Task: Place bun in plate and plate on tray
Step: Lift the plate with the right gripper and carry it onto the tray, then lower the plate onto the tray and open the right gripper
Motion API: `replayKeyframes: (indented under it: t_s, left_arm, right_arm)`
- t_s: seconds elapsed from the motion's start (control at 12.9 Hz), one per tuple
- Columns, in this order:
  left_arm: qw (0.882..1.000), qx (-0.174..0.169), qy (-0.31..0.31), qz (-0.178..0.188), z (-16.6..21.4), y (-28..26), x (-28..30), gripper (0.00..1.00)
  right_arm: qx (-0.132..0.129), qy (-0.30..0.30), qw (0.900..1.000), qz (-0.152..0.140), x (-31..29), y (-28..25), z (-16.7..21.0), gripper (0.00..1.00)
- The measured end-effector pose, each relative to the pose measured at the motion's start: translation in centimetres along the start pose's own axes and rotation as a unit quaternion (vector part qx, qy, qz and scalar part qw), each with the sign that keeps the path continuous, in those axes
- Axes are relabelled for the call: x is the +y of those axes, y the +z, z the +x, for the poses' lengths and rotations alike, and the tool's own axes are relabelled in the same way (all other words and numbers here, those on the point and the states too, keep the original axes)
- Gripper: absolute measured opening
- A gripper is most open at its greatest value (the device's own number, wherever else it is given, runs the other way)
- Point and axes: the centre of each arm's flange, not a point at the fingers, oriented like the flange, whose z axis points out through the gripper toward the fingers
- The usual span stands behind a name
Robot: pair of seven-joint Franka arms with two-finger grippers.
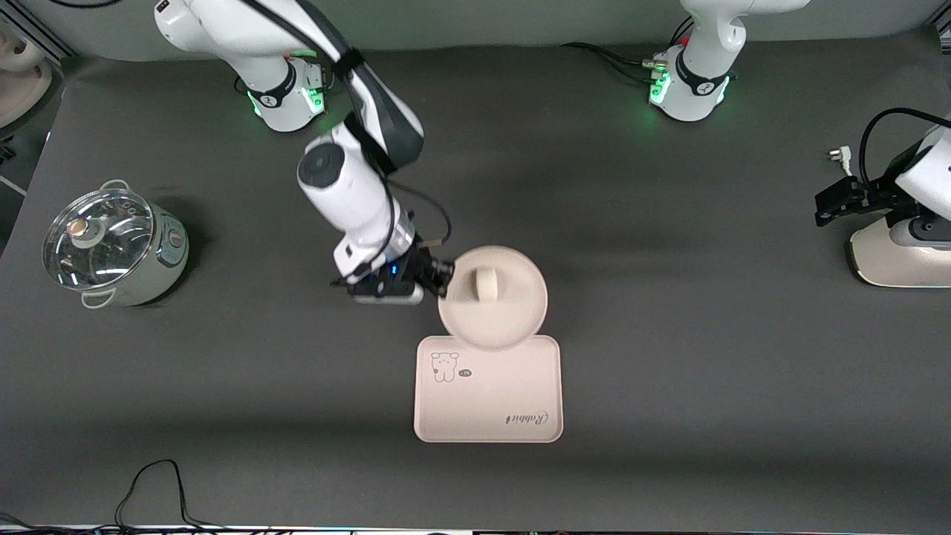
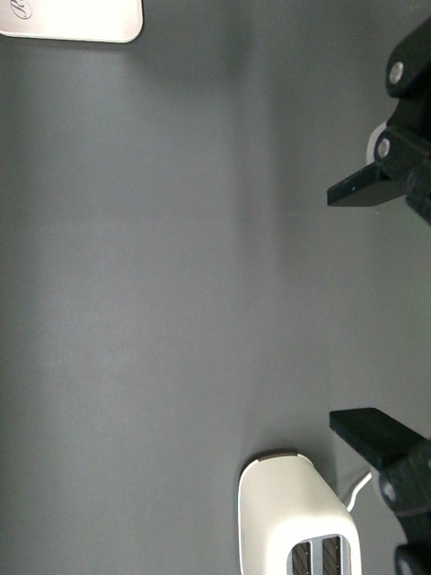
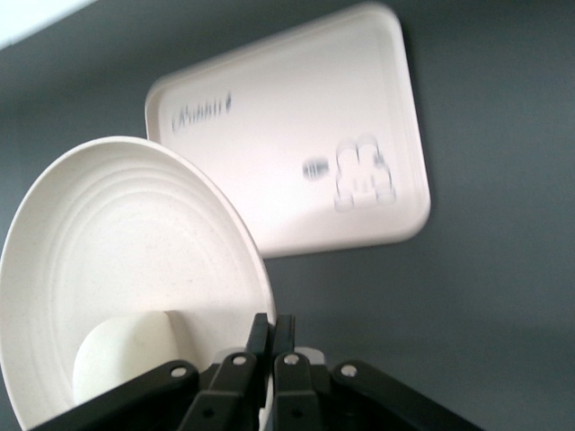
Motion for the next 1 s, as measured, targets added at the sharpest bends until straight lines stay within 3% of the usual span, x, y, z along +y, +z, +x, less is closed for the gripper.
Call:
replayKeyframes:
  t_s: [0.46,0.7,1.0]
  left_arm:
    - [1.0,-0.001,-0.001,-0.004,0.0,0.1,0.1,1.0]
    - [1.0,-0.001,-0.001,-0.004,0.0,0.1,0.1,1.0]
    - [1.0,-0.001,-0.002,-0.004,0.0,0.1,0.1,1.0]
  right_arm:
    - [0.01,0.013,1.0,0.007,-1.9,4.4,8.6,0.04]
    - [0.008,0.015,1.0,0.001,-1.1,8.1,8.8,0.04]
    - [0.031,0.02,0.999,0.004,1.2,13.6,8.3,0.04]
